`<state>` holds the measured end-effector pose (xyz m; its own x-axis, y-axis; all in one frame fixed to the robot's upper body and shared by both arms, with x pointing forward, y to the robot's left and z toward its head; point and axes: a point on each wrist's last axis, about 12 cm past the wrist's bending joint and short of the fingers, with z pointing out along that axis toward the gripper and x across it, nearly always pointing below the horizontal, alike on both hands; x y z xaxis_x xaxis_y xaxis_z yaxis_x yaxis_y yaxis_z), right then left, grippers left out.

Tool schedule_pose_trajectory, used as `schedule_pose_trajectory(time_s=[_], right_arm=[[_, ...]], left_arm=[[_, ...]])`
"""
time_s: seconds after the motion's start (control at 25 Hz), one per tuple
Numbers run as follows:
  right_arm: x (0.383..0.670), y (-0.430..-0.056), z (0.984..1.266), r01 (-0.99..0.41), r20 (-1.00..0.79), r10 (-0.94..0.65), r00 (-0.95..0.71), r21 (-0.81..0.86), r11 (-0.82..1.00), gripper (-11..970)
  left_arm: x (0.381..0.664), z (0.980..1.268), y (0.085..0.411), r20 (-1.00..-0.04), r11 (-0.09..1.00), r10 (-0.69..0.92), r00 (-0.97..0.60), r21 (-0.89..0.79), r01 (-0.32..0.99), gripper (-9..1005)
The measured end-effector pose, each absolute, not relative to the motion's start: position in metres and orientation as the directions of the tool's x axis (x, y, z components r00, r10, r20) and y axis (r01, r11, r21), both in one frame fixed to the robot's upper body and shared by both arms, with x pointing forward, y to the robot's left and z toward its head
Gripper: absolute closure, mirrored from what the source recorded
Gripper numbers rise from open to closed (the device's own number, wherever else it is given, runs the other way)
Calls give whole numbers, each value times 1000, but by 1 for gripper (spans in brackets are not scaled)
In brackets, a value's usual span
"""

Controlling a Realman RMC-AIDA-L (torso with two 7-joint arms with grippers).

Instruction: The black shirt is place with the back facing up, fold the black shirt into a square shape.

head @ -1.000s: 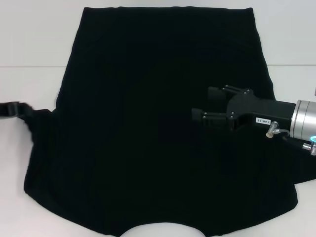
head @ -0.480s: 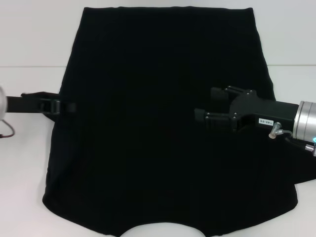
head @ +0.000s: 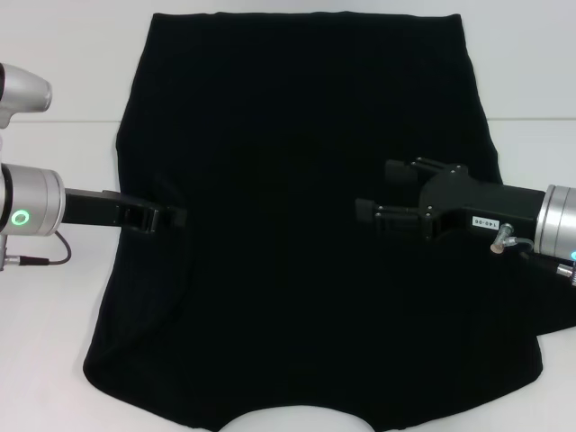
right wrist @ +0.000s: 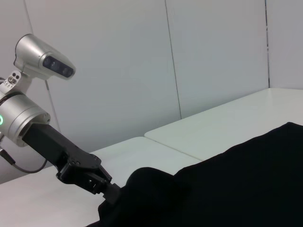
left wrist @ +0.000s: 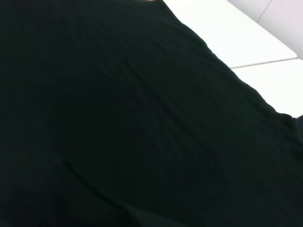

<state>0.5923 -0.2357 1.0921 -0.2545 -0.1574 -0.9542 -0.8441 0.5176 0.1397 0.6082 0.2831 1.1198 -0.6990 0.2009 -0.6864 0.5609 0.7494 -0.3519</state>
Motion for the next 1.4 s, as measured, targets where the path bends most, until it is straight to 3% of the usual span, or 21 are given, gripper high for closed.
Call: schedule_pose_trajectory(time_s=[0.52, 0.76, 0.96, 1.08, 1.16, 1.4], right_arm=[[598, -250, 1098, -812, -954, -122, -274, 162, 561, 34], [607, -278, 1105, -724, -933, -64, -354, 230, 650, 34], [606, -293, 1103, -684, -924, -49, -380, 245, 687, 34], [606, -299, 1102, -654, -911, -25, -412, 276, 705, 34], [606, -305, 1103, -626, -896, 1, -445, 312, 714, 34], [599, -337, 1106, -459, -733, 77, -676, 500, 734, 34]], left_arm=[[603, 1117, 268, -669, 710, 231, -707, -381, 593, 841], [601, 1122, 258, -706, 652, 229, -670, -400, 644, 580], [609, 1120, 272, -711, 738, 134, -691, -394, 548, 408], [609, 1121, 276, -730, 744, 93, -678, -401, 534, 251], [605, 1125, 275, -767, 706, 75, -637, -411, 577, 147], [576, 1131, 263, -923, 451, 146, -356, -258, 854, 106]])
